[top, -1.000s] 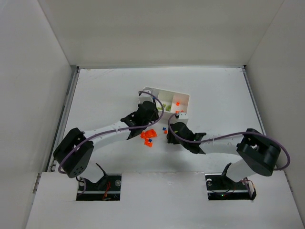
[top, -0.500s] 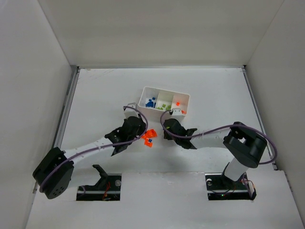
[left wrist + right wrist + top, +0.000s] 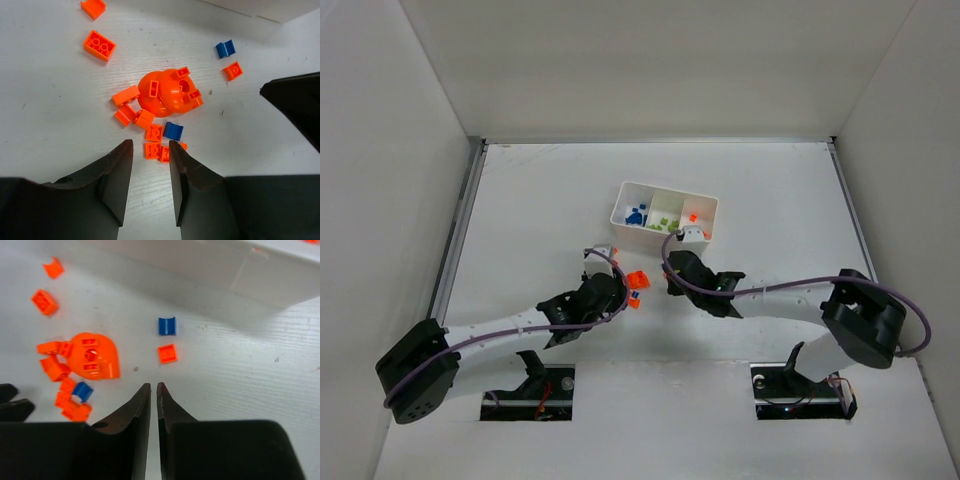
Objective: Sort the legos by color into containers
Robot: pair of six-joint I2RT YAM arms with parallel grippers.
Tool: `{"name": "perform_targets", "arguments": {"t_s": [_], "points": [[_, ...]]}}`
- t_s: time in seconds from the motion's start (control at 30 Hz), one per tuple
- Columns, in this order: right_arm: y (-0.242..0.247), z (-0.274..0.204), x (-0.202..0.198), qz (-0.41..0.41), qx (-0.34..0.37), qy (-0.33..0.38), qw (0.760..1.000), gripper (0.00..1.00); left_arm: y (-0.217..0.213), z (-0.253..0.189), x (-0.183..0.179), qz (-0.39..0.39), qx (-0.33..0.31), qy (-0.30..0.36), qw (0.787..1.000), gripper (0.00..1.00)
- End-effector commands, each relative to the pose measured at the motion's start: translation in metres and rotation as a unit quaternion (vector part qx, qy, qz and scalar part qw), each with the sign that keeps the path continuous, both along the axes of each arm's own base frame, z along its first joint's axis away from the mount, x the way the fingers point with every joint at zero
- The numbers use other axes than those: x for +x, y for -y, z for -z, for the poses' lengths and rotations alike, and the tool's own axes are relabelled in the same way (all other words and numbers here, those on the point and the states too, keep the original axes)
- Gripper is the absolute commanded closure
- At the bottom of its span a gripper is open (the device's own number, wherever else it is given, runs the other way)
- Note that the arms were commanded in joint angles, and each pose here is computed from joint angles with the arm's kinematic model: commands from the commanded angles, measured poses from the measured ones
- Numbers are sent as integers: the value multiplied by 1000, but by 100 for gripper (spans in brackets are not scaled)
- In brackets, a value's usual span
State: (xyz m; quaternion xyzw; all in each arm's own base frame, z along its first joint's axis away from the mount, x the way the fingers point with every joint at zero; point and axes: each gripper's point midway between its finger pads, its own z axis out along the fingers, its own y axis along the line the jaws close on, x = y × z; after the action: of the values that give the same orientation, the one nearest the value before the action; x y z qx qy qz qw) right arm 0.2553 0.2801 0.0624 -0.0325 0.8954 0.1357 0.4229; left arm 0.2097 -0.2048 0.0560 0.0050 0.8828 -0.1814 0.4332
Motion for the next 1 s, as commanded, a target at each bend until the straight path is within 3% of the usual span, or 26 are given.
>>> {"name": "perform_targets", "arguments": {"t_s": [0.0,0.07,0.17,0.37,0.57,0.73,0.97], "points": [[-2,-16,1,2,6,14,1000,83,0,1,-5,-4,-3,6,1000,67],[-2,-10,3,4,4,6,1000,76,4,2,-7,1,0,3,1000,66],[-9,-2,9,0,-8,6,1000,58,10,2,-13,14,-4,3,1000,65],[-11,17,24,0,-32,0,999,55,10,-1,-21,16,-22,2,1000,64],[-7,24,39,9,-43,1,999,59,4,6,-28,14,-23,-11,1000,62],[-6,25,39,9,-40,-3,999,75,2,15,-33,20,-7,-21,1000,61],[-11,-25,29,-5,1,25,1000,81,0,15,-31,15,0,-21,1000,61]]}}
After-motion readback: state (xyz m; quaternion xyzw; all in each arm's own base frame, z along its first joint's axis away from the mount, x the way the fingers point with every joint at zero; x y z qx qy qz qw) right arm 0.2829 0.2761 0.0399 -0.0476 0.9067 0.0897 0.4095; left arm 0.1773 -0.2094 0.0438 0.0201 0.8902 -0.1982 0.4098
